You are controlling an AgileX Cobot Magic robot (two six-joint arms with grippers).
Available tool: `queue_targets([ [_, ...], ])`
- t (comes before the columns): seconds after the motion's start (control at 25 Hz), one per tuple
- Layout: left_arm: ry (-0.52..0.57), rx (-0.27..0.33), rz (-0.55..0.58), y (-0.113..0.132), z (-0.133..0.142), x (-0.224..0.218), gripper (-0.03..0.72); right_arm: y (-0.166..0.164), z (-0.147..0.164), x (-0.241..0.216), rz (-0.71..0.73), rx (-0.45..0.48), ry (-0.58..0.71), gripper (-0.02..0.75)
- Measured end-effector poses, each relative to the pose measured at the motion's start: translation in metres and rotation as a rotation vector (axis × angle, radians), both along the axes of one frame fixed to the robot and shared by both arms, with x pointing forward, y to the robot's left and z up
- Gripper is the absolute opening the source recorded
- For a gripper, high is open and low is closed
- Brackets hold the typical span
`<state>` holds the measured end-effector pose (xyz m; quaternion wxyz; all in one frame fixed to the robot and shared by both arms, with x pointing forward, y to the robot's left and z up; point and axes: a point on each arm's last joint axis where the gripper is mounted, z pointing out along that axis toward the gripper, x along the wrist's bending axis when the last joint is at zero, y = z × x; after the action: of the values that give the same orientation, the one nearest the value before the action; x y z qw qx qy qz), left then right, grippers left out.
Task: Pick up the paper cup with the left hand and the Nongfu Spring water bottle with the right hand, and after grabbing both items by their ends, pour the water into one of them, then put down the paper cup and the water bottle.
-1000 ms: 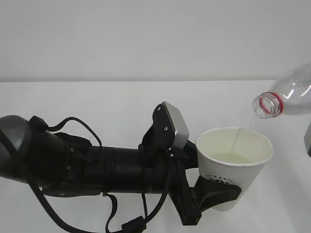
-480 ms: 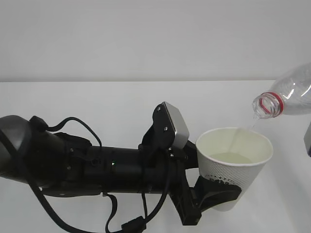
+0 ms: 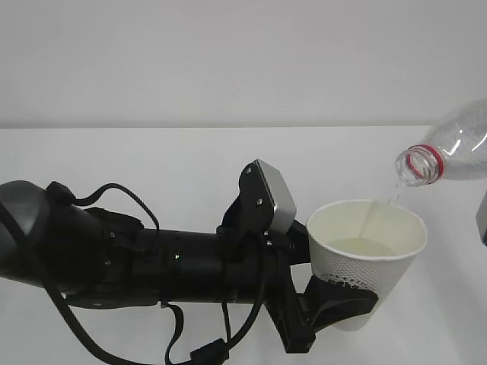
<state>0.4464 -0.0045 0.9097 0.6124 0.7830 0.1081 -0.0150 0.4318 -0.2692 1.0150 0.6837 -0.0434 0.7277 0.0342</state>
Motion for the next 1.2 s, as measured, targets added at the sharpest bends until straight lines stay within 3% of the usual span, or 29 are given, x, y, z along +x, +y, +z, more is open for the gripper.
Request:
queue_targets([
  [1.2, 0.002, 0.003, 0.0, 0.0006, -0.0008, -0.0006, 0.517, 0.0, 0.0002, 0.0, 0.0, -0.004, -0.003, 0.495],
])
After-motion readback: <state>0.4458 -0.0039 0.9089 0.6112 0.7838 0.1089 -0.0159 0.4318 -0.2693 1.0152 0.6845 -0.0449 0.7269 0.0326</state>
